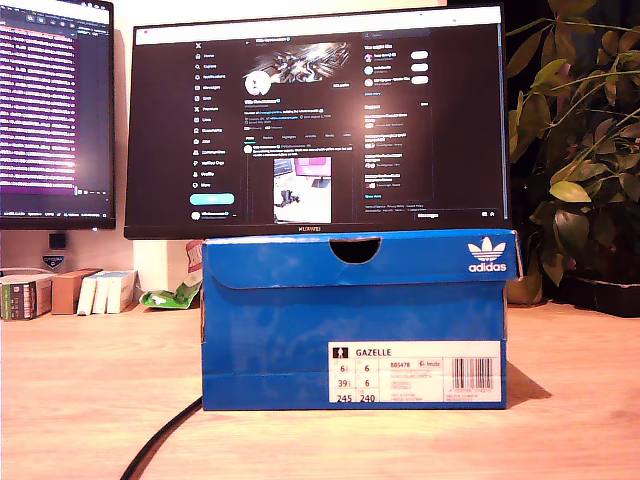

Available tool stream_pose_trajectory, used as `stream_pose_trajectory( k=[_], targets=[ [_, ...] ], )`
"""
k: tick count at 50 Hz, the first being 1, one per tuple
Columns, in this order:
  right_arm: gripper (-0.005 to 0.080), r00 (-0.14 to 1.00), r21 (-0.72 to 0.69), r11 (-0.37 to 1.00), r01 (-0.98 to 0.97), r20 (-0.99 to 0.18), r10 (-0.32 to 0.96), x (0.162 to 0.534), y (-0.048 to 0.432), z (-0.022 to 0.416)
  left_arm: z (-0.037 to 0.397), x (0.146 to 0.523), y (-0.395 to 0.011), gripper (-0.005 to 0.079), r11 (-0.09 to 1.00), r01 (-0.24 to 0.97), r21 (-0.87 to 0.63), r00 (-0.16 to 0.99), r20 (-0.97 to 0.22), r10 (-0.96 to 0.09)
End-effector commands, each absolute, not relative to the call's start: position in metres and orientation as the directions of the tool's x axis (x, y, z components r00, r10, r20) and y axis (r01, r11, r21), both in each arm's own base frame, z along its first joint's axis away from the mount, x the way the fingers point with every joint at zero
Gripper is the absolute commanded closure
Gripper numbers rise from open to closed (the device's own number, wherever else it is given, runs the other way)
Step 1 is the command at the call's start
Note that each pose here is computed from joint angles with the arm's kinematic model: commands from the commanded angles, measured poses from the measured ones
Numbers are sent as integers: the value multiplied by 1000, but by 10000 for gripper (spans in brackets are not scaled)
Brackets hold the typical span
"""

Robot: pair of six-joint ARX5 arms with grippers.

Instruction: Close the blue shoebox by pushing the lid with your left arm and holding the box in place with your right arm

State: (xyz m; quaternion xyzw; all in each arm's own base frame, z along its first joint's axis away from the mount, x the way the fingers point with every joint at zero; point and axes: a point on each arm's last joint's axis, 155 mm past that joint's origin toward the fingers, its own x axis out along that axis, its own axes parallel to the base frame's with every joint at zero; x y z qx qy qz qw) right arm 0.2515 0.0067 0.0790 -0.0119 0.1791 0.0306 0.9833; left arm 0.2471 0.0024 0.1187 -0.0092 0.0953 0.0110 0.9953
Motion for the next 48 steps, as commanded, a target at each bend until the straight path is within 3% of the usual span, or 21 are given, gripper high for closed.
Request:
stream_pose_trajectory(
  k=[1, 14, 35, 48],
  targets=[
    [763, 928, -9, 997, -71, -367, 62, 250, 8, 75, 103, 247, 2, 752, 1000, -22, -17, 976, -219, 18],
    [763, 929, -9, 997, -72, -364, 64, 249, 9, 75, 103, 247, 2, 752, 1000, -22, -17, 976, -219, 18],
    [763, 989, -36, 997, -67, -132, 61, 250, 9, 131, 103, 247, 2, 752, 1000, -22, -17, 976, -219, 18],
    [763, 987, -34, 997, -66, -148, 60, 249, 8, 127, 103, 247, 1, 752, 1000, -19, -17, 976, -219, 15]
  ],
)
